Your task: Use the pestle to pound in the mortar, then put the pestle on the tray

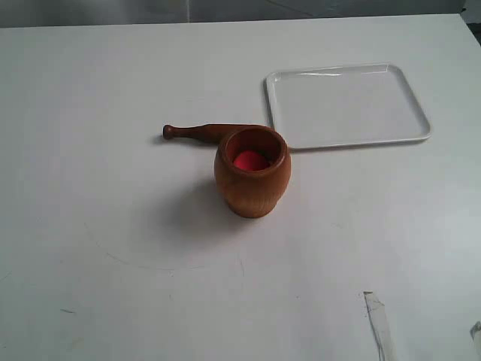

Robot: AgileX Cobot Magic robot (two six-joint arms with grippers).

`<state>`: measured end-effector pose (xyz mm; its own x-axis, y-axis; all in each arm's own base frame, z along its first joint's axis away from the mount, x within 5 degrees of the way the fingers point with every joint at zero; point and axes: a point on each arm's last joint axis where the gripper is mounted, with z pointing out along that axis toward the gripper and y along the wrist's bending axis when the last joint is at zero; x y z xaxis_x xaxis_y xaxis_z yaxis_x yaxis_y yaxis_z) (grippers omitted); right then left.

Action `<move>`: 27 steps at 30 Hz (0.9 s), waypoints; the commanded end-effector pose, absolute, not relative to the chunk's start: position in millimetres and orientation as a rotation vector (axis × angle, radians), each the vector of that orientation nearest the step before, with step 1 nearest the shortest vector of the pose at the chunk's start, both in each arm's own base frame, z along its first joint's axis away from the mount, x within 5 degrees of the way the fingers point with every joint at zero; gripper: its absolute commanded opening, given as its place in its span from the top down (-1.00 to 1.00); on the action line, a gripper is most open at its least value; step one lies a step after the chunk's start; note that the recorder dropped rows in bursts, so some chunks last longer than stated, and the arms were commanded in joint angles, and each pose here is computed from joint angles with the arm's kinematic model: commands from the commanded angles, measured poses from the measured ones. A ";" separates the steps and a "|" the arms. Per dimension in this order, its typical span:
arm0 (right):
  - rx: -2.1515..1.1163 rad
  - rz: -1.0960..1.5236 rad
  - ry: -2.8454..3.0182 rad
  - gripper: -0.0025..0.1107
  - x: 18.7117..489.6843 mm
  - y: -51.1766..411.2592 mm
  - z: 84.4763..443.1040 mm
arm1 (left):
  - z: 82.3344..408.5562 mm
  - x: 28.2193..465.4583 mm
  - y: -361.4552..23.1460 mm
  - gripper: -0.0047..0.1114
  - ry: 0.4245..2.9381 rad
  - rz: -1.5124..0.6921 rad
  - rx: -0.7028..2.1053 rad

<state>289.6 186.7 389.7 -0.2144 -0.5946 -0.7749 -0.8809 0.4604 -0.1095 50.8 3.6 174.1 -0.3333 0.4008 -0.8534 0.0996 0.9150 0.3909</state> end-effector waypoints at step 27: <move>-2.155 -0.009 1.895 -0.06 326.8 406.5 159.5 | 174.2 50.9 2.9 0.92 1.897 0.302 0.361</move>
<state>323.8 403.1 163.2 0.1501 -0.9758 -0.1593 -0.9764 -0.1209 -0.1791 50.8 3.6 174.1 -0.3333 0.4008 -0.8534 0.0996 0.9150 0.3909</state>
